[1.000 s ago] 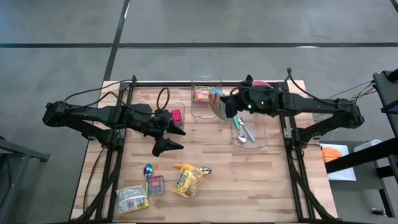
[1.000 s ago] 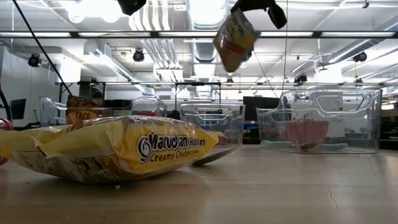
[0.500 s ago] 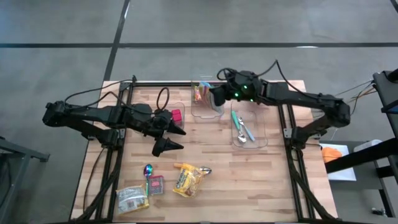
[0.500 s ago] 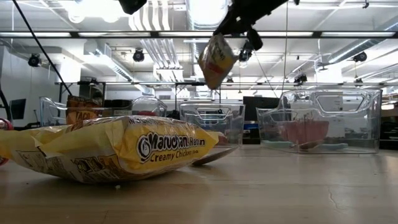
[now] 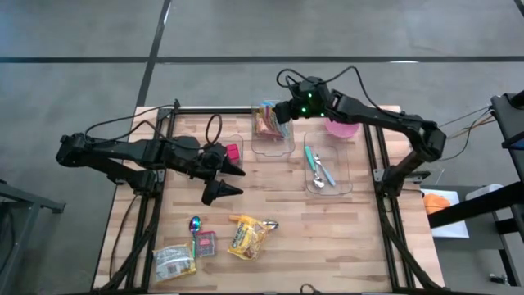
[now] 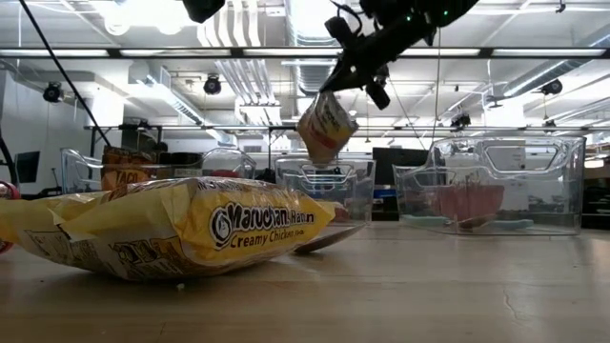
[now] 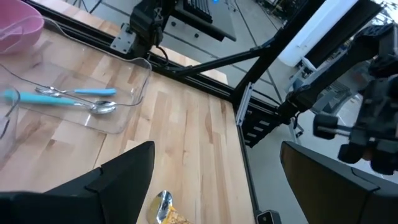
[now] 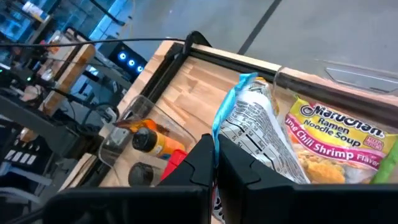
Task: Pick & Place Food Item
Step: Put the blue noodle pack into the middle transparent bin, then put the right yellow noodle pack into the middle transparent bin
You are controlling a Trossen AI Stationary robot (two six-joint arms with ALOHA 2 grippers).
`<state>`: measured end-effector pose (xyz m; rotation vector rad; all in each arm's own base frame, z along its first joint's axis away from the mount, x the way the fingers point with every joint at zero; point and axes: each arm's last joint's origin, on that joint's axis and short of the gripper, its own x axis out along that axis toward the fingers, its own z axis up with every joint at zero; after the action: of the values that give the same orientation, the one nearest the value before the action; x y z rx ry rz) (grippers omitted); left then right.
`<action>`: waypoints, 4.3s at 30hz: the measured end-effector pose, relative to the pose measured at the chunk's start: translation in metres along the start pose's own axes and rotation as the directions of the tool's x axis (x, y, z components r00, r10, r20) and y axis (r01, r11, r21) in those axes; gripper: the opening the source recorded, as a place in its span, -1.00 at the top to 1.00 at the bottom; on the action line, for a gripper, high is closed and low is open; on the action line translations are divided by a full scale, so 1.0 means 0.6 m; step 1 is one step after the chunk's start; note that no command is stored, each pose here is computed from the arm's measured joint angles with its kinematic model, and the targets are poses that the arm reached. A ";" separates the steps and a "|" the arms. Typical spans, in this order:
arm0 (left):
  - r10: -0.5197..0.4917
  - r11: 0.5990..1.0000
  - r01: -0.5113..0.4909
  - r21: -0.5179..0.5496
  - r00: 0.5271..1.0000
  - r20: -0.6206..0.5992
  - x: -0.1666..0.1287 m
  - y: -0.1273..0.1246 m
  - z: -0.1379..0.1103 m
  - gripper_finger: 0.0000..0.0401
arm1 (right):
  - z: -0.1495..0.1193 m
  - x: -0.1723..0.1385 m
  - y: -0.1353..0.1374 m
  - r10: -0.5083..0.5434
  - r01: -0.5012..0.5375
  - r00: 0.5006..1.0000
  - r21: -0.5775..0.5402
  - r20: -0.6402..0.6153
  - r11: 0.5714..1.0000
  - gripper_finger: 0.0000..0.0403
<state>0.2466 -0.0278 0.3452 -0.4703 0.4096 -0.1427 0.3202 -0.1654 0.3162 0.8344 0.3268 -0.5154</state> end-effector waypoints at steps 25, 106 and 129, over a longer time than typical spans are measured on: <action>0.130 0.990 -0.117 -0.079 0.972 0.196 -0.006 0.017 0.031 -0.77 | 0.001 0.070 -0.081 0.115 -0.122 0.970 -0.022 -0.215 0.992 0.96; 0.184 0.981 -0.169 -0.094 0.966 0.183 -0.008 0.033 0.032 -0.77 | -0.007 0.156 -0.207 -0.228 0.201 0.941 -0.127 -0.249 0.971 0.08; 0.208 0.975 -0.199 -0.097 0.974 0.089 -0.007 0.039 0.018 -0.77 | 0.003 0.066 -0.107 -0.218 0.151 0.950 -0.286 -0.223 0.946 -0.03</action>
<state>0.2480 -0.0017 0.3444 -0.5162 0.3653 0.0975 0.3177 -0.2150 0.2593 0.6094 0.7001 -0.5279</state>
